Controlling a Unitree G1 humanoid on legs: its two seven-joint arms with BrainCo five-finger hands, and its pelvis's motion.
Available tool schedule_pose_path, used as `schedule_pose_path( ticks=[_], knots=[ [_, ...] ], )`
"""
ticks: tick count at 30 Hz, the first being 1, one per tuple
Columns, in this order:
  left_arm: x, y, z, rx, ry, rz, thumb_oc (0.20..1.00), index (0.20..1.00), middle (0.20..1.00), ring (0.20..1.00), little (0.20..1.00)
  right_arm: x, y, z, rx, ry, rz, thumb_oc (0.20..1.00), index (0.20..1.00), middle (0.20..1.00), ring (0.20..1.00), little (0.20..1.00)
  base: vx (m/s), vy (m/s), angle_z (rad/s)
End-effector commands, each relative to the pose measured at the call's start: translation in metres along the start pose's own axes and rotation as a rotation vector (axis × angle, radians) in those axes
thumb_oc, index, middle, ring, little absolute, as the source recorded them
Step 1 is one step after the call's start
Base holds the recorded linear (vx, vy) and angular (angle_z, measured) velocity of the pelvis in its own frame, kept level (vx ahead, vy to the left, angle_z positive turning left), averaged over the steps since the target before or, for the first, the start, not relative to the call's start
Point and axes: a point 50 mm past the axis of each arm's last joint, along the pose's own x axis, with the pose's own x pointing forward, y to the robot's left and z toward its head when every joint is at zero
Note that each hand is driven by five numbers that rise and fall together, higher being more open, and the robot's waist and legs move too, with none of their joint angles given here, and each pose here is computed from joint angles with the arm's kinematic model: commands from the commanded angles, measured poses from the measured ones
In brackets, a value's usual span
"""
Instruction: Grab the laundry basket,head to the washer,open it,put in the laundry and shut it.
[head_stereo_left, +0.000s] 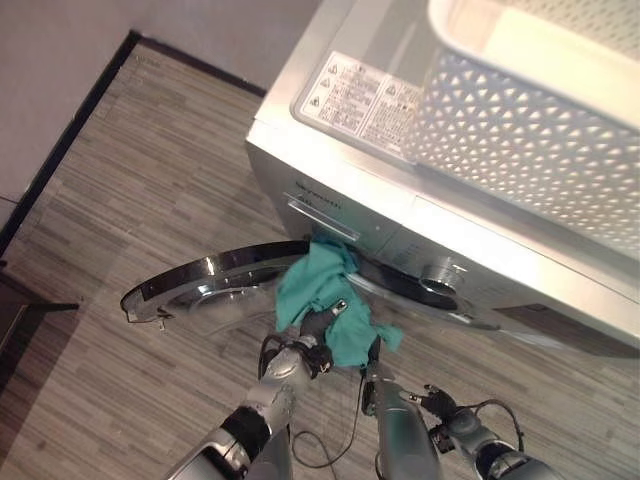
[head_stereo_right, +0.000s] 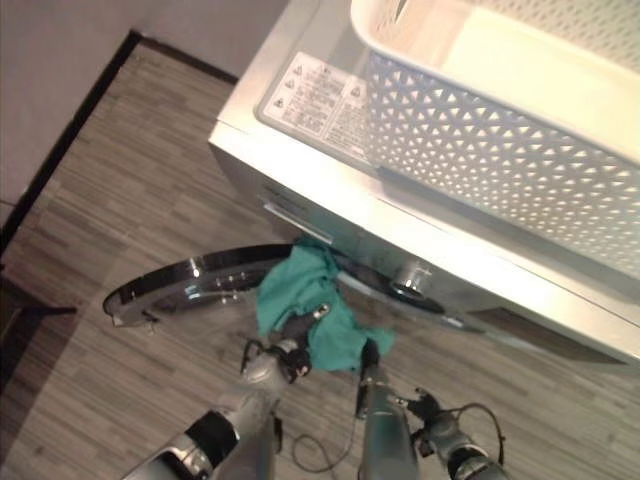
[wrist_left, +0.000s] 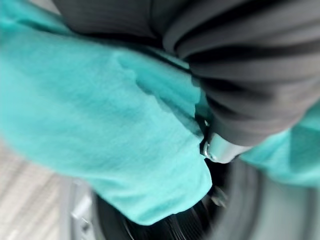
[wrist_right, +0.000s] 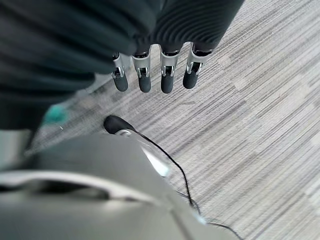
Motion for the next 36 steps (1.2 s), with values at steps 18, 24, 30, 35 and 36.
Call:
schedule_pose_path(
  ticks=[18,24,30,35,36],
  knots=[
    [0.030,-0.046,0.054,0.071,-0.179,-0.141,0.200,0.200,0.200,0.200,0.200,0.001,-0.002,-0.003,-0.514,0.031,-0.012,1.000,1.000,1.000,1.000,1.000,-0.03,0.013,0.00],
    [0.055,-0.066,0.113,0.138,-0.321,-0.112,0.200,0.200,0.200,0.200,0.200,0.004,-0.023,0.039,-0.564,-0.097,-0.127,1.000,1.000,1.000,1.000,1.000,-0.04,0.038,-0.03],
    [0.066,-0.093,0.148,0.156,-0.414,-0.113,0.200,0.200,0.200,0.200,0.200,0.003,-0.011,0.016,-0.638,-0.031,-0.063,1.000,1.000,1.000,1.000,1.000,-0.02,0.050,-0.03],
    [0.071,-0.109,0.156,0.213,-0.424,-0.129,0.200,0.200,0.200,0.200,0.200,0.001,-0.011,-0.007,-0.584,0.046,-0.028,1.000,1.000,1.000,1.000,1.000,-0.07,0.036,-0.15],
    [0.072,-0.115,0.164,0.218,-0.438,-0.136,0.200,0.200,0.200,0.200,0.200,0.000,-0.015,-0.010,-0.558,0.053,-0.039,1.000,1.000,1.000,1.000,1.000,-0.09,-0.091,-0.01]
  ],
)
